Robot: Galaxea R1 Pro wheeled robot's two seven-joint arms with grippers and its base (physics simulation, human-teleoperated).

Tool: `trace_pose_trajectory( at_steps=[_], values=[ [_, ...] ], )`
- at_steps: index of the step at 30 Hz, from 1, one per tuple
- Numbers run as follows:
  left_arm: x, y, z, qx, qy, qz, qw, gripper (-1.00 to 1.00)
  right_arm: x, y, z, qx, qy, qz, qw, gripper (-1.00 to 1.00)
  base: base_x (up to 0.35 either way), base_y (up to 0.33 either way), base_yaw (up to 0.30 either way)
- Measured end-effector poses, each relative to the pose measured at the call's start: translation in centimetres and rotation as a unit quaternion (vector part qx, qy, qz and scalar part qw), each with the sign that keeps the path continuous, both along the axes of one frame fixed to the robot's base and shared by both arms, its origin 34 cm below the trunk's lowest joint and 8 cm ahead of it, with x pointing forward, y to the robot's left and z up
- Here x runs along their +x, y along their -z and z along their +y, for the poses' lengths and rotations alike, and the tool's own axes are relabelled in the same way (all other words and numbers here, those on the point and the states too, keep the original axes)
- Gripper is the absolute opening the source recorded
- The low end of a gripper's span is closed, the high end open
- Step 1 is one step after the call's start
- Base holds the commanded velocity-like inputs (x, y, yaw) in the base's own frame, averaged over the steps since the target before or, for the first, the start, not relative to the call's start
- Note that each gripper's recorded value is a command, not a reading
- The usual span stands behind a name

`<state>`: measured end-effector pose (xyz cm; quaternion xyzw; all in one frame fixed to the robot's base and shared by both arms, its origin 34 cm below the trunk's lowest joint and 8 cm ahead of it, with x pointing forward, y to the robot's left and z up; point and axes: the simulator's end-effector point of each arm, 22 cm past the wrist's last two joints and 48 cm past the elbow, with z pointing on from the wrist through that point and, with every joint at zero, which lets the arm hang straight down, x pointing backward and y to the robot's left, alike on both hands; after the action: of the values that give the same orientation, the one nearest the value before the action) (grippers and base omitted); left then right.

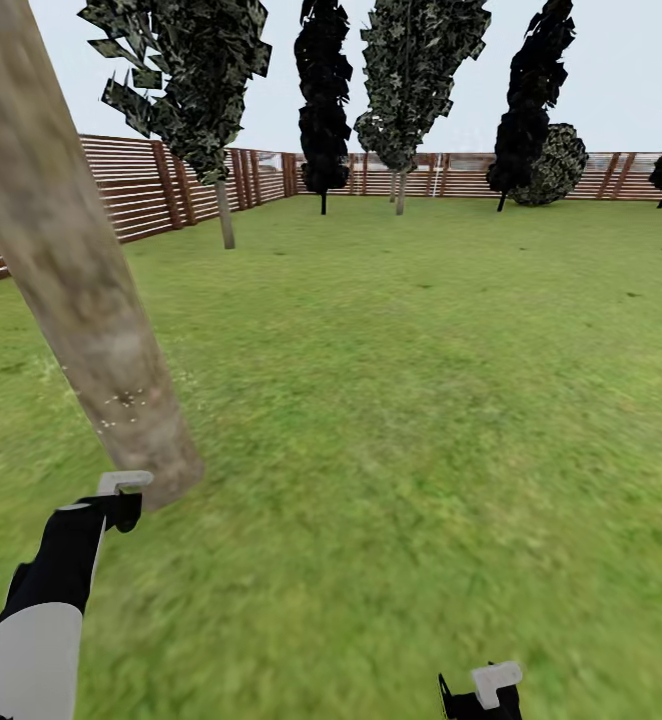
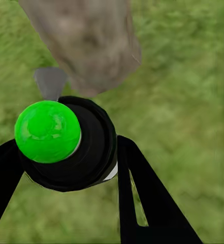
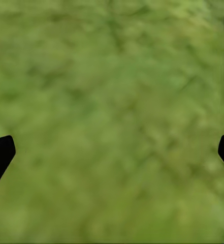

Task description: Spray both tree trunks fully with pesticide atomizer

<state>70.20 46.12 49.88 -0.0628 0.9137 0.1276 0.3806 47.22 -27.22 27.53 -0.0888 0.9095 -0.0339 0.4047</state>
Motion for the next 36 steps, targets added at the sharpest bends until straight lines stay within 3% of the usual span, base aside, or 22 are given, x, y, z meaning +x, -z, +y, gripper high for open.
trace_pose_trajectory(
  at_steps=[5,13,20,23,27,32,36],
  values=[
    [0.0,0.0,0.0,0.000,0.000,0.000,1.0000,-1.00,0.0,0.0,0.0,0.000,0.000,0.000,1.0000,1.00,0.111,-0.269,0.010],
    [0.1,0.0,-0.2,0.000,0.002,0.000,1.0000,-1.00,0.0,0.0,0.1,0.000,0.000,0.000,1.0000,1.00,0.168,-0.248,0.254],
    [0.6,-3.3,1.8,0.008,-0.014,-0.022,0.9996,-1.00,0.0,0.0,0.0,-0.001,0.001,0.000,1.0000,1.00,0.174,-0.244,0.277],
    [1.5,-6.2,1.4,0.000,0.000,-0.047,0.9989,-1.00,0.0,0.0,0.0,0.000,0.000,0.000,1.0000,1.00,0.182,-0.237,0.277],
    [2.0,-6.7,0.3,-0.005,0.012,-0.054,0.9985,-1.00,0.0,0.0,0.0,0.000,0.000,0.000,1.0000,1.00,0.183,-0.236,0.277],
    [1.8,-7.2,1.5,0.003,0.007,-0.055,0.9985,-1.00,0.0,0.0,-0.1,-0.001,0.001,0.000,1.0000,1.00,0.208,-0.220,0.176],
    [3.5,-7.8,-1.7,0.011,0.046,-0.048,0.9978,-1.00,0.0,0.0,-0.3,-0.002,0.000,0.000,1.0000,1.00,0.234,-0.199,0.007]
  ],
)
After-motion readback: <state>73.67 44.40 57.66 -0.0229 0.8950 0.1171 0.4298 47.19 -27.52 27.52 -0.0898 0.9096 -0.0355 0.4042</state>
